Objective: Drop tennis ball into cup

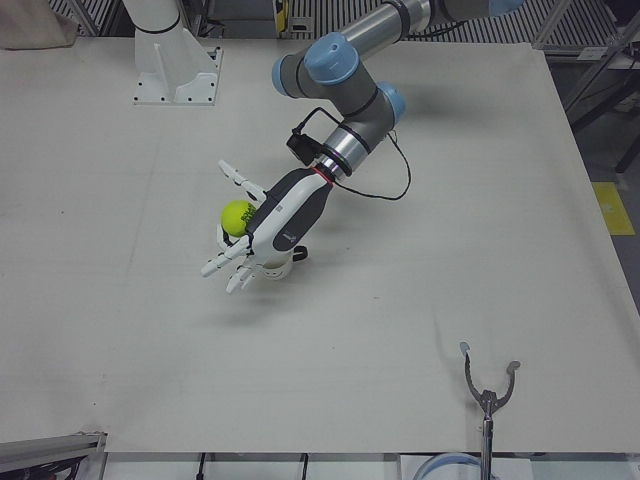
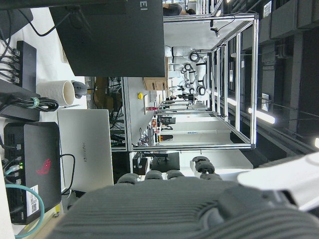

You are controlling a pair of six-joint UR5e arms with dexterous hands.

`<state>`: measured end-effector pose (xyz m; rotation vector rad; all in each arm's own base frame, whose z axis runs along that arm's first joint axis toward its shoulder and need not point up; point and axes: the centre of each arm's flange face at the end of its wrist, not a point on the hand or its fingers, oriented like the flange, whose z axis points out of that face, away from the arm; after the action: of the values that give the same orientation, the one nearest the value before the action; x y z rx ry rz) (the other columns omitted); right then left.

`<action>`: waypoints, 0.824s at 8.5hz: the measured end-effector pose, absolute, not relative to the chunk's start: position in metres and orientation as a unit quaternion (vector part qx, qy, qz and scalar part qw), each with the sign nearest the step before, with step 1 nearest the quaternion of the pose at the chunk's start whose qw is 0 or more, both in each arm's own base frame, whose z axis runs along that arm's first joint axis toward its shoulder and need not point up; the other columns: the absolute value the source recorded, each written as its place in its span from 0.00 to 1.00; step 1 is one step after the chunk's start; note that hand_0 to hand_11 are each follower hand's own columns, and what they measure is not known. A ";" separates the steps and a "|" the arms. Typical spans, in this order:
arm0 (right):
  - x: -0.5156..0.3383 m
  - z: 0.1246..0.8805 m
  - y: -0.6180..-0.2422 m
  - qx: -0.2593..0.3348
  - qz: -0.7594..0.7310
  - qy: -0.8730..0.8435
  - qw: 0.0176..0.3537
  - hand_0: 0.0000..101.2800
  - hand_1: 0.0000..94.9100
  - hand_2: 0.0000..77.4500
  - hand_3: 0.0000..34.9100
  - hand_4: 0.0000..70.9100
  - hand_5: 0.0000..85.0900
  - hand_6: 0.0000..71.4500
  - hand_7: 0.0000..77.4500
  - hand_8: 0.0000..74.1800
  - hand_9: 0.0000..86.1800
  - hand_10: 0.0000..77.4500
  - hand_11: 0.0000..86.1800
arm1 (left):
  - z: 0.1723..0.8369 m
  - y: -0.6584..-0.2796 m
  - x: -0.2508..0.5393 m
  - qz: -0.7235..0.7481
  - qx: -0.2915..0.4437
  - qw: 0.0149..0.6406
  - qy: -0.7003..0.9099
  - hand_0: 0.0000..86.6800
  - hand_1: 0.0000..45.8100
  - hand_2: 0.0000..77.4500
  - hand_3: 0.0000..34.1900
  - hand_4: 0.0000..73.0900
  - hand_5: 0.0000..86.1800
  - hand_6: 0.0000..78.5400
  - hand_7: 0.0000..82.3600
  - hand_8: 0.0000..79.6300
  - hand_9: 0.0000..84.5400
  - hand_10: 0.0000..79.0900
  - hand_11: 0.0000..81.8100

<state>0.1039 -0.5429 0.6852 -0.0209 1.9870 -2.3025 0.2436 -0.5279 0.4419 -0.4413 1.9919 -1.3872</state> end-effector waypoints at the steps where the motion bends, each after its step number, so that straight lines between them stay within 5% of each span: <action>1: 0.104 0.685 -0.543 -0.007 -0.756 0.652 0.050 0.00 0.01 0.01 0.00 0.00 0.00 0.00 0.00 0.00 0.00 0.00 0.01 | 0.444 -0.528 0.243 -0.531 -0.169 0.331 0.761 0.55 0.26 0.01 0.00 0.24 0.04 0.47 0.39 0.02 0.03 0.01 0.01; 2: 0.104 0.685 -0.543 -0.007 -0.756 0.653 0.050 0.00 0.01 0.01 0.00 0.00 0.00 0.00 0.00 0.00 0.00 0.00 0.01 | 0.444 -0.527 0.243 -0.531 -0.169 0.331 0.761 0.55 0.26 0.01 0.00 0.24 0.04 0.47 0.39 0.02 0.03 0.01 0.01; 3: 0.104 0.685 -0.543 -0.007 -0.756 0.653 0.050 0.00 0.01 0.01 0.00 0.00 0.00 0.00 0.00 0.00 0.00 0.00 0.01 | 0.445 -0.527 0.243 -0.531 -0.169 0.331 0.761 0.56 0.33 0.01 0.00 0.20 0.01 0.31 0.25 0.01 0.03 0.01 0.01; 4: 0.104 0.685 -0.543 -0.007 -0.756 0.653 0.050 0.00 0.01 0.01 0.00 0.00 0.00 0.00 0.00 0.00 0.00 0.00 0.01 | 0.445 -0.527 0.243 -0.531 -0.169 0.331 0.761 0.56 0.33 0.01 0.00 0.22 0.02 0.00 0.20 0.01 0.03 0.01 0.01; 7: 0.104 0.685 -0.543 -0.007 -0.756 0.653 0.050 0.00 0.01 0.01 0.00 0.00 0.00 0.00 0.00 0.00 0.00 0.00 0.01 | 0.437 -0.528 0.238 -0.528 -0.171 0.324 0.766 0.56 0.36 0.01 0.00 0.18 0.01 0.01 0.20 0.01 0.03 0.01 0.01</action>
<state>0.1039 -0.5429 0.6851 -0.0208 1.9872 -2.3022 0.2385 -0.5278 0.4366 -0.4492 2.0100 -1.3844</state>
